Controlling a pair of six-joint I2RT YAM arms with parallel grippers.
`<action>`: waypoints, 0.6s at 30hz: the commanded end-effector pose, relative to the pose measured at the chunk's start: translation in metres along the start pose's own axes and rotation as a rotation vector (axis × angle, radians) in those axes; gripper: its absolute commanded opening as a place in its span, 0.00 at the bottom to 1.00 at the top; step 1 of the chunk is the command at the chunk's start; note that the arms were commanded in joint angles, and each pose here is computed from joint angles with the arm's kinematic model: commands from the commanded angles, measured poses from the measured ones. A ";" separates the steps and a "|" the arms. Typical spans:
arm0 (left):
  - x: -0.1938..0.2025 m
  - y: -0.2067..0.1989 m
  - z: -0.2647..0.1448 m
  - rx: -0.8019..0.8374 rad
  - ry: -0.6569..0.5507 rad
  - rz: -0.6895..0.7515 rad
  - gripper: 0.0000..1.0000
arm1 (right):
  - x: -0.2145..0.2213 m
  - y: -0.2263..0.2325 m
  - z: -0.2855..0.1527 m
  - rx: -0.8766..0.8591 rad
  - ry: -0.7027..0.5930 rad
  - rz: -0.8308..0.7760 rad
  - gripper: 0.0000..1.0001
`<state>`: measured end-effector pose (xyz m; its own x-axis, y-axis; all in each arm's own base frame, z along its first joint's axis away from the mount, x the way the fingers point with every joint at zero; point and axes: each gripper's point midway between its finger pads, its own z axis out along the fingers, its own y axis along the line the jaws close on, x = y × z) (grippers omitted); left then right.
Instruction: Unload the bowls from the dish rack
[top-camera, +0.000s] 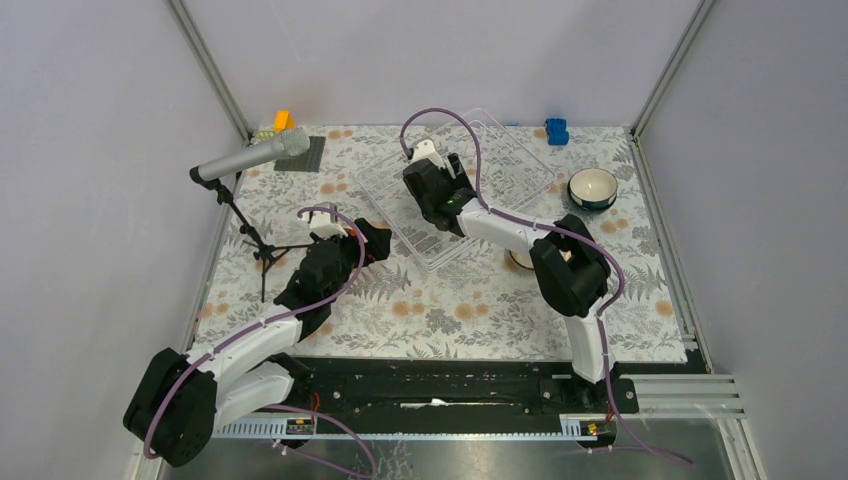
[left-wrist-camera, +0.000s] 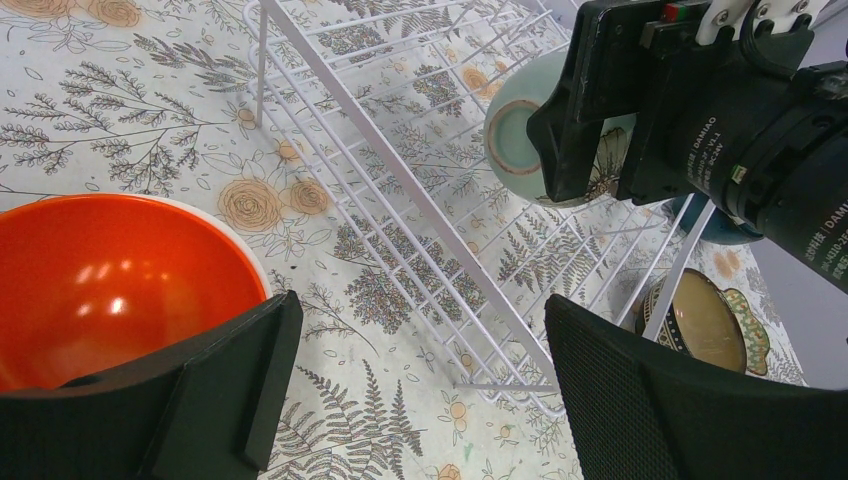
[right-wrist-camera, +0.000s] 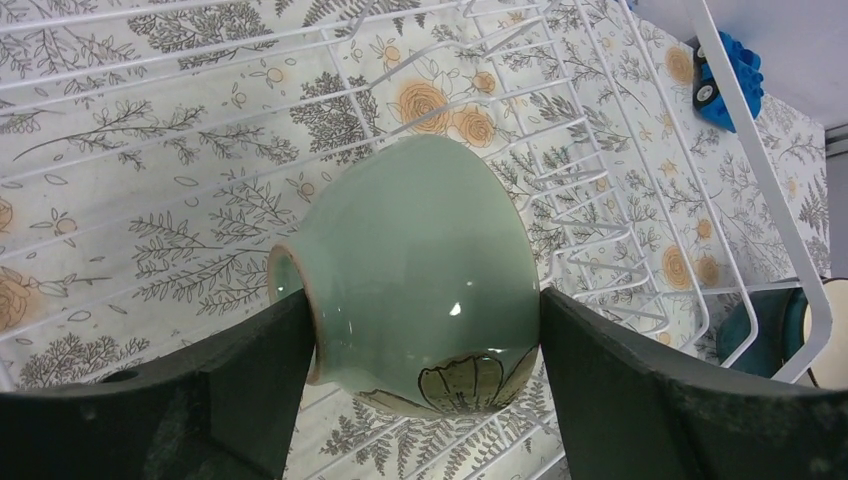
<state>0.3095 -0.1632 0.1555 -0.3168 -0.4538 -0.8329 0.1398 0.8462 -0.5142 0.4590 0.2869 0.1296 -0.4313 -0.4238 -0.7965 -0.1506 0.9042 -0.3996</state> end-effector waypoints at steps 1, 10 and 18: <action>-0.015 -0.010 0.003 0.024 -0.044 0.000 0.96 | -0.012 0.002 -0.003 -0.017 -0.024 -0.006 0.89; -0.015 -0.011 0.003 0.025 -0.042 -0.001 0.96 | -0.002 0.011 -0.003 -0.070 -0.001 -0.019 1.00; -0.014 -0.011 0.003 0.028 -0.039 0.001 0.96 | 0.005 0.031 -0.009 -0.206 0.026 -0.070 0.89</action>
<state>0.3095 -0.1632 0.1550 -0.3181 -0.4531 -0.8328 0.1394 0.8465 -0.5138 0.4507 0.3042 0.1165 -0.4406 -0.4577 -0.7723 -0.2828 0.8872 -0.3644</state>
